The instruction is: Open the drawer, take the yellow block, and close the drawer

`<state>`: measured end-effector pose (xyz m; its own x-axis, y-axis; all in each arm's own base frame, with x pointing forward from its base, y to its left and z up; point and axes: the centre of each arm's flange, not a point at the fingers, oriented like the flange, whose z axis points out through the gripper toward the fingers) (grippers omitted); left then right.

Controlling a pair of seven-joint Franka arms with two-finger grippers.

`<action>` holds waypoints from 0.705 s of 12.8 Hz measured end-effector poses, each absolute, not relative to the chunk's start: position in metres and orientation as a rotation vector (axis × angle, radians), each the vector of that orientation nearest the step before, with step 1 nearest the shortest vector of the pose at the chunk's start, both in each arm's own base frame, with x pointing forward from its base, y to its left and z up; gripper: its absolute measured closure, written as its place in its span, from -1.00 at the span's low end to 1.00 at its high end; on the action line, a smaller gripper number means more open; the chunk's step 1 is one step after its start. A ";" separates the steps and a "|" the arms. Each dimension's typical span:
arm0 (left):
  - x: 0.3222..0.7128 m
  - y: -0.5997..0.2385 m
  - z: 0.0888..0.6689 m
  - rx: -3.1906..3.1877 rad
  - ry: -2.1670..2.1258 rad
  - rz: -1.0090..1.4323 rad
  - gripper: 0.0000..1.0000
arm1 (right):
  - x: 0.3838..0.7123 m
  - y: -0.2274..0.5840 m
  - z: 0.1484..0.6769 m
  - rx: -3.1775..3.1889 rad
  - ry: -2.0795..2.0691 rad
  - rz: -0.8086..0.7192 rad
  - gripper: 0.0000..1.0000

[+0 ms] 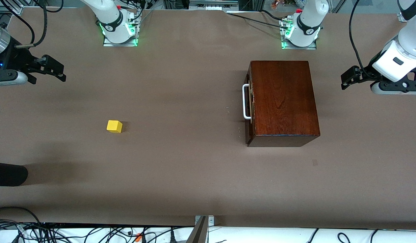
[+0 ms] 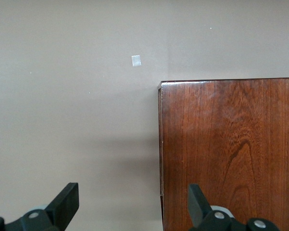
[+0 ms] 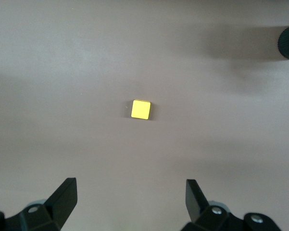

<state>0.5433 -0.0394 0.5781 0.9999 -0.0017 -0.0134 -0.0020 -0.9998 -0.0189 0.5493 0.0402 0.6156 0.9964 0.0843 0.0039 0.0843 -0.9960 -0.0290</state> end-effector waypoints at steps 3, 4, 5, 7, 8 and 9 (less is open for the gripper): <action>0.544 -0.039 0.578 -3.123 0.002 0.021 -1.00 | 0.549 0.040 0.616 -3.110 -0.131 -0.004 -1.00; 0.544 -0.039 0.578 -3.123 0.001 0.021 -1.00 | 0.549 0.040 0.616 -3.110 -0.131 -0.004 -1.00; 0.544 -0.039 0.578 -3.123 0.000 0.021 -1.00 | 0.549 0.040 0.616 -3.110 -0.131 -0.004 -1.00; 0.544 -0.039 0.577 -3.123 -0.003 0.021 -1.00 | 0.549 0.040 0.616 -3.110 -0.131 -0.004 -1.00; 0.544 -0.038 0.577 -3.123 -0.004 0.022 -1.00 | 0.549 0.040 0.616 -3.110 -0.131 -0.004 -1.00; 0.544 -0.038 0.577 -3.123 -0.005 0.022 -1.00 | 0.549 0.040 0.616 -3.110 -0.131 -0.004 -1.00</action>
<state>0.5438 -0.0379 0.5771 0.9999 0.0032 -0.0142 0.0029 -0.9998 -0.0189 0.5493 0.0402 0.6156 0.9964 0.0843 0.0039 0.0844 -0.9960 -0.0290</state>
